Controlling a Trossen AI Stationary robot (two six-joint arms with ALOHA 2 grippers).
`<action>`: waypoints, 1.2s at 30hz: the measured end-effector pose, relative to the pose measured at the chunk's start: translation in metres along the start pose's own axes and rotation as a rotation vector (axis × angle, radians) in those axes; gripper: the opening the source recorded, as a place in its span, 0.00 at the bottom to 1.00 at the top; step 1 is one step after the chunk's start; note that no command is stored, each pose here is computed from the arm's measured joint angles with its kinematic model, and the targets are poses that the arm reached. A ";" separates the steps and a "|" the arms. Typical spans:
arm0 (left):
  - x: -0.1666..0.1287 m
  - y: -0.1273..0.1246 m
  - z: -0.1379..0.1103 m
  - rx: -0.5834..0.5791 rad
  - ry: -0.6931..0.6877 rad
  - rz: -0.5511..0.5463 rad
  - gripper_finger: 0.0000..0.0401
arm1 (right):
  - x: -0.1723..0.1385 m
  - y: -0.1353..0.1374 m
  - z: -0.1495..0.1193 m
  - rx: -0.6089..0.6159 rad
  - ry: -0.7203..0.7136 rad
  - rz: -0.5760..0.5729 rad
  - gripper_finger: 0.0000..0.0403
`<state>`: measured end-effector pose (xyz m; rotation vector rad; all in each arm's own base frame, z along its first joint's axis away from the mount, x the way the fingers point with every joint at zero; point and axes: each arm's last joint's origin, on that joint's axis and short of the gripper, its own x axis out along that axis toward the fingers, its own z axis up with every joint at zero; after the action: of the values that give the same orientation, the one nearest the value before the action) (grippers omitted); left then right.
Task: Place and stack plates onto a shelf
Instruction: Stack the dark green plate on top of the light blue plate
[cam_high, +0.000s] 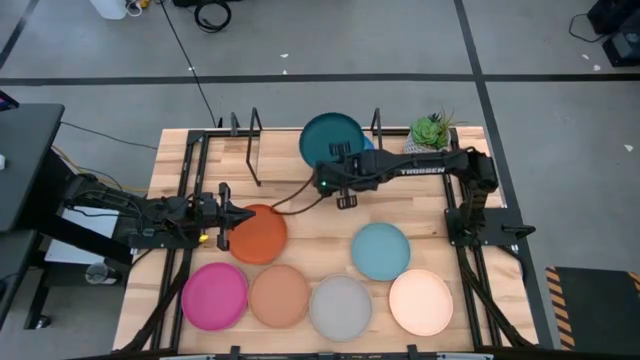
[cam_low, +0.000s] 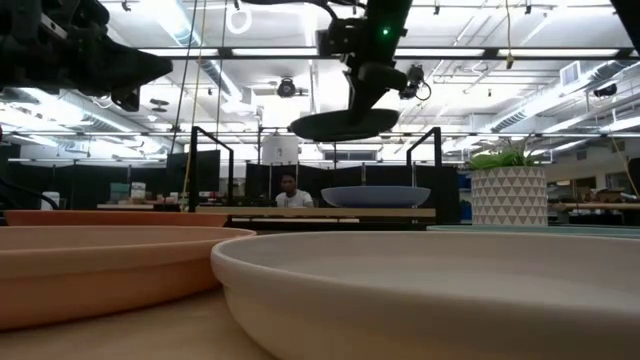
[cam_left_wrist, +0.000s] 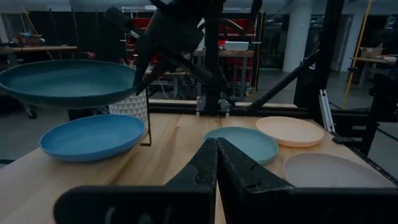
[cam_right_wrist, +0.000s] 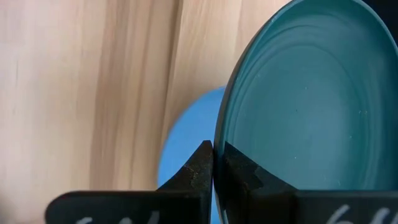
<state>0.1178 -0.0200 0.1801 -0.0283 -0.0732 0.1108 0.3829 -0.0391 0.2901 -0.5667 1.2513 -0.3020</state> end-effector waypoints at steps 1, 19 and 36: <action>0.000 0.000 0.000 0.001 0.000 0.000 0.02 | 0.001 -0.002 -0.001 0.006 -0.001 0.008 0.06; 0.000 0.000 0.000 0.001 0.003 0.000 0.02 | 0.052 0.003 -0.024 0.051 0.048 0.061 0.06; 0.000 0.000 -0.001 0.004 0.011 0.000 0.02 | 0.058 0.014 -0.069 0.172 -0.107 0.041 0.06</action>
<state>0.1179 -0.0200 0.1795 -0.0254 -0.0623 0.1108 0.3336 -0.0738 0.2217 -0.4041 1.1200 -0.3376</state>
